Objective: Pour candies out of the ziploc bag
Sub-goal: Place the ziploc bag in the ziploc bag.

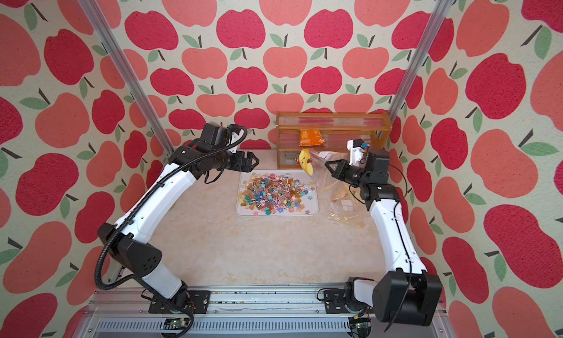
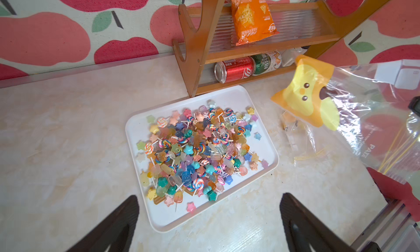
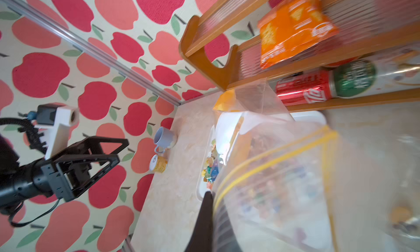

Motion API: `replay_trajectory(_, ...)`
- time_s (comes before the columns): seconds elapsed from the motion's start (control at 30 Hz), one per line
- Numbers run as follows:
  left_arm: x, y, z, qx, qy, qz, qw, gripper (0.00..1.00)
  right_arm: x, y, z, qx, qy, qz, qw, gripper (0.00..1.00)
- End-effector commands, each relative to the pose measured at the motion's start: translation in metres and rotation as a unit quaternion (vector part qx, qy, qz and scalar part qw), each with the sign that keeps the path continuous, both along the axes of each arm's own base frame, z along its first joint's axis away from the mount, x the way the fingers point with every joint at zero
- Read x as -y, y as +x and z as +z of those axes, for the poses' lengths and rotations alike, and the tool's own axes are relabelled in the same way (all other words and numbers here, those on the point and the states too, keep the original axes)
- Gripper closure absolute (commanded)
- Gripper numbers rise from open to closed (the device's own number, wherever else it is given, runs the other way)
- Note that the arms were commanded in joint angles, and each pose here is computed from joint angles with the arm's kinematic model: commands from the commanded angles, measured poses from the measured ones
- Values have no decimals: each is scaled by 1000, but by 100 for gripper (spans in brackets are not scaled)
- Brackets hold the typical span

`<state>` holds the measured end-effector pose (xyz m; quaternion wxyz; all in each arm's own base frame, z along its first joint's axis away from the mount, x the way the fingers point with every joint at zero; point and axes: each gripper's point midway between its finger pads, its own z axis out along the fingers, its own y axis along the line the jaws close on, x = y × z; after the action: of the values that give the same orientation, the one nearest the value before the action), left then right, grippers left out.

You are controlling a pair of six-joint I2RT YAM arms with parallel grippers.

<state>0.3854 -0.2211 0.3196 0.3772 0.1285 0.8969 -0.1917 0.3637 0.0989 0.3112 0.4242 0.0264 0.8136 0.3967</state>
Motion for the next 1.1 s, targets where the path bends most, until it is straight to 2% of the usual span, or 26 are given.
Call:
replay_trajectory(0.0, -28, -6, 17, 46, -43, 51, 997, 1, 42, -7, -60, -84, -35, -69, 994, 100)
replay_trajectory(0.07, -43, -19, 13, 55, -62, 69, 994, 1, 63, -4, -97, -129, -28, -101, 986, 100)
replay_trajectory(0.1, -49, -25, 7, 52, -66, 77, 993, 0, 70, -2, -115, -153, -24, -110, 982, 96)
replay_trajectory(0.13, -54, -30, 1, 49, -70, 83, 993, 1, 75, 0, -133, -176, -25, -114, 978, 83)
replay_trajectory(0.2, -62, -40, -4, 49, -73, 90, 992, 1, 75, 4, -168, -230, -21, -105, 967, 47)
replay_trajectory(0.27, -69, -51, -9, 48, -70, 97, 992, 0, 77, 0, -195, -282, -29, -105, 953, 34)
replay_trajectory(0.4, -86, -66, -18, 51, -59, 117, 990, 1, 93, -12, -193, -276, -87, -155, 945, 17)
replay_trajectory(0.43, -92, -70, -17, 58, -61, 123, 989, 1, 98, -15, -188, -271, -105, -168, 942, 15)
replay_trajectory(0.5, -100, -75, -21, 60, -63, 135, 987, 1, 113, -23, -181, -275, -145, -196, 930, 2)
replay_trajectory(0.57, -107, -79, -24, 59, -66, 143, 986, 1, 131, -30, -179, -288, -191, -225, 911, 1)
replay_trajectory(0.7, -115, -84, -27, 61, -66, 152, 984, 1, 166, -46, -177, -335, -269, -277, 860, 1)
replay_trajectory(0.8, -120, -86, -26, 62, -61, 159, 983, 1, 180, -56, -166, -349, -303, -299, 835, 1)
replay_trajectory(1.0, -138, -90, -25, 66, -44, 187, 979, 1, 175, -68, -126, -289, -303, -313, 852, 1)
replay_trajectory(1.07, -141, -92, -26, 68, -41, 194, 978, 0, 166, -69, -117, -279, -295, -294, 865, 1)
